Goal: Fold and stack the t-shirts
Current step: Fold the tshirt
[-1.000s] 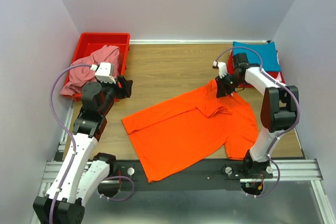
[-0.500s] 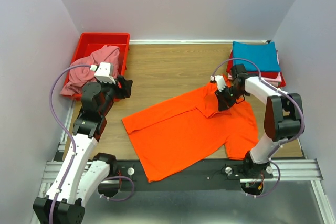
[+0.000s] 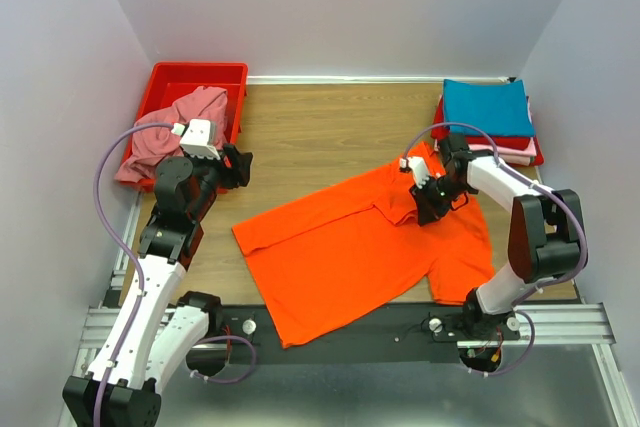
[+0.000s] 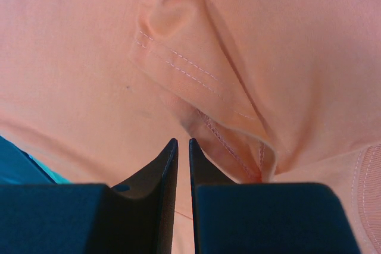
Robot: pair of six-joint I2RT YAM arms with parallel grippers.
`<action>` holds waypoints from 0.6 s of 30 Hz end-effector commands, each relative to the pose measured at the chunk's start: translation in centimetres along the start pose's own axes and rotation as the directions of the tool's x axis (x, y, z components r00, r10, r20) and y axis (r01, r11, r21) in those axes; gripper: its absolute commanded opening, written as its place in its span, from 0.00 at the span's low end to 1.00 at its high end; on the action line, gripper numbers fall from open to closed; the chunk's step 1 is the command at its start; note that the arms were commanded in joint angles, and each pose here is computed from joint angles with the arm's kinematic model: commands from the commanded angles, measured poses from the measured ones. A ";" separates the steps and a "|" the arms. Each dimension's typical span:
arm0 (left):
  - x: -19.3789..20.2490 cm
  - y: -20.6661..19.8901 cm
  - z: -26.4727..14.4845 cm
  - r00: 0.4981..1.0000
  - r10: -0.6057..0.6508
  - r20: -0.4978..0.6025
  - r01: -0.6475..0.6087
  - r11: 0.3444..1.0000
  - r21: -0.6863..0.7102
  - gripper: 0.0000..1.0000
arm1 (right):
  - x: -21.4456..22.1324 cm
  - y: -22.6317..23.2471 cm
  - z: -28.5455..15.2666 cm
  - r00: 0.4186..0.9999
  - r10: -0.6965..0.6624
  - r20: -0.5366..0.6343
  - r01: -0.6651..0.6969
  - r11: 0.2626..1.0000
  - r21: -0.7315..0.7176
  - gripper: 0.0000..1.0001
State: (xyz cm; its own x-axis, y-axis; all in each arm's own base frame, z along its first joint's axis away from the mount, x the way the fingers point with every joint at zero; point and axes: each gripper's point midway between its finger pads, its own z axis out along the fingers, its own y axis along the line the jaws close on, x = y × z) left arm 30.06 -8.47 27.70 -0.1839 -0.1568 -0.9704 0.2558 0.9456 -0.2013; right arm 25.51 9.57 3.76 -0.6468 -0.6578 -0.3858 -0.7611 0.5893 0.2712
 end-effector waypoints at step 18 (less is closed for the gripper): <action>-0.1 -0.1 -0.1 1.000 0.010 0.017 -0.010 1.000 0.010 0.71 | -6.4 -3.2 -2.4 0.995 -0.049 0.088 0.038 0.992 0.117 0.28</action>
State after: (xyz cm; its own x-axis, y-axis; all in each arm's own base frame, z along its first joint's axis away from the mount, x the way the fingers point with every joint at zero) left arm 30.06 -8.47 27.68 -0.1843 -0.1563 -0.9704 0.2561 0.9455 -0.2010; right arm 30.29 11.48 8.92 -0.5691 -0.6381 -0.5186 -0.8021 0.5696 0.1792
